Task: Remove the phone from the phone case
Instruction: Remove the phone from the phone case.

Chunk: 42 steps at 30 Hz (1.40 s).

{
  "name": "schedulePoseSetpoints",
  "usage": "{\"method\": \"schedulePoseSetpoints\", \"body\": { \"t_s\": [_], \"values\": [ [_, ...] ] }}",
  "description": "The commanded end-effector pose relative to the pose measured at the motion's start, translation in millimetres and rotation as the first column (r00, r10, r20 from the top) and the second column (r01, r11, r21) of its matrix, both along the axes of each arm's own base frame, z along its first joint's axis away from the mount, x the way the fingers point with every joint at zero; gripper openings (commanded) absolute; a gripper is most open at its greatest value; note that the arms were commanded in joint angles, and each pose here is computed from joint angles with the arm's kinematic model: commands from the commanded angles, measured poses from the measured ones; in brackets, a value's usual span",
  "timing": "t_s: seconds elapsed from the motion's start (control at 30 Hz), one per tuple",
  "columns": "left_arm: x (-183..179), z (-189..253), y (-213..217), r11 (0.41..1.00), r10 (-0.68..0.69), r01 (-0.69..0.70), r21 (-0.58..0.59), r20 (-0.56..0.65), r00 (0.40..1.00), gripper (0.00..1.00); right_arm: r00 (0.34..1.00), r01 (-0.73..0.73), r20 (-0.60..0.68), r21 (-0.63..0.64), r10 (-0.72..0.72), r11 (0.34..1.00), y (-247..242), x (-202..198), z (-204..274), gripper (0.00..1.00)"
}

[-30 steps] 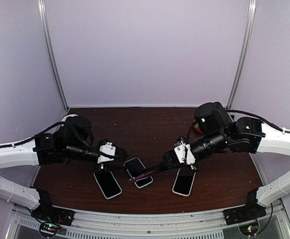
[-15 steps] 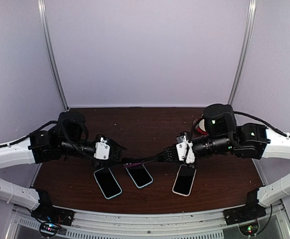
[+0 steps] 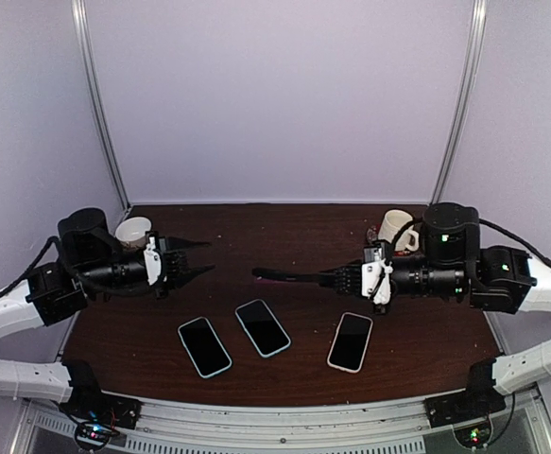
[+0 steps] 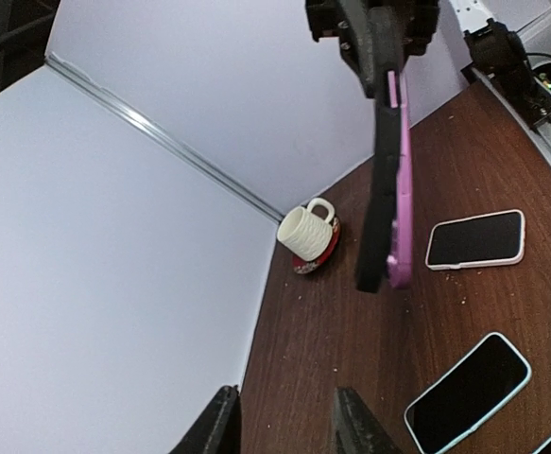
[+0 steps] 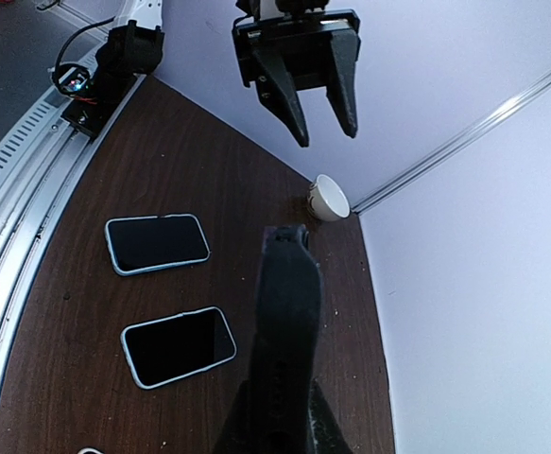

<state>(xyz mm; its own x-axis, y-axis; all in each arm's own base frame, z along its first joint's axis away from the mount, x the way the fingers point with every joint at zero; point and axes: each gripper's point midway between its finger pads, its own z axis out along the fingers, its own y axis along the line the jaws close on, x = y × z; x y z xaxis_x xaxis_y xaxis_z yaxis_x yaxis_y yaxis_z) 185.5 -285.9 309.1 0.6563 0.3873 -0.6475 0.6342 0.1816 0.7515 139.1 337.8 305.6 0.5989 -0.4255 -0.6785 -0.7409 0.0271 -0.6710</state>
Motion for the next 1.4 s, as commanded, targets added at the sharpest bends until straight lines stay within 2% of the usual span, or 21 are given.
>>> {"method": "schedulePoseSetpoints", "body": {
  "t_s": [0.0, 0.13, 0.47, 0.67, 1.0, 1.37],
  "values": [
    [-31.4, 6.8, 1.1, 0.988, -0.146, 0.149, -0.037, 0.075, 0.986, 0.34, 0.994, 0.030, 0.102, 0.172, -0.048, 0.985, -6.0, 4.9, 51.7, 0.00],
    [-45.9, 7.1, -0.7, 0.974, -0.222, 0.224, -0.043, 0.043, 0.974, 0.33, 0.991, 0.019, 0.129, 0.212, -0.047, 0.977, -4.8, 4.4, 66.2, 0.00],
    [-65.6, 25.8, -5.0, 0.931, -0.334, 0.331, -0.154, 0.007, 0.942, 0.33, 0.991, -0.042, 0.130, 0.317, 0.000, 0.948, 5.1, -4.2, 93.4, 0.00],
    [-71.8, 38.3, -6.4, 0.903, -0.378, 0.362, -0.230, -0.026, 0.925, 0.32, 0.991, -0.129, 0.096, 0.411, 0.098, 0.902, 9.3, -22.4, 112.4, 0.00],
    [-80.5, 46.7, -12.9, 0.862, -0.462, 0.421, -0.284, -0.096, 0.881, 0.31, 0.964, -0.262, 0.072, 0.455, 0.258, 0.851, 23.1, -47.4, 131.2, 0.00],
    [-89.0, 41.2, -16.5, 0.836, -0.523, 0.474, -0.278, -0.137, 0.841, 0.31, 0.948, -0.307, 0.060, 0.445, 0.314, 0.842, 37.4, -54.2, 128.7, 0.00]
  ]
}}
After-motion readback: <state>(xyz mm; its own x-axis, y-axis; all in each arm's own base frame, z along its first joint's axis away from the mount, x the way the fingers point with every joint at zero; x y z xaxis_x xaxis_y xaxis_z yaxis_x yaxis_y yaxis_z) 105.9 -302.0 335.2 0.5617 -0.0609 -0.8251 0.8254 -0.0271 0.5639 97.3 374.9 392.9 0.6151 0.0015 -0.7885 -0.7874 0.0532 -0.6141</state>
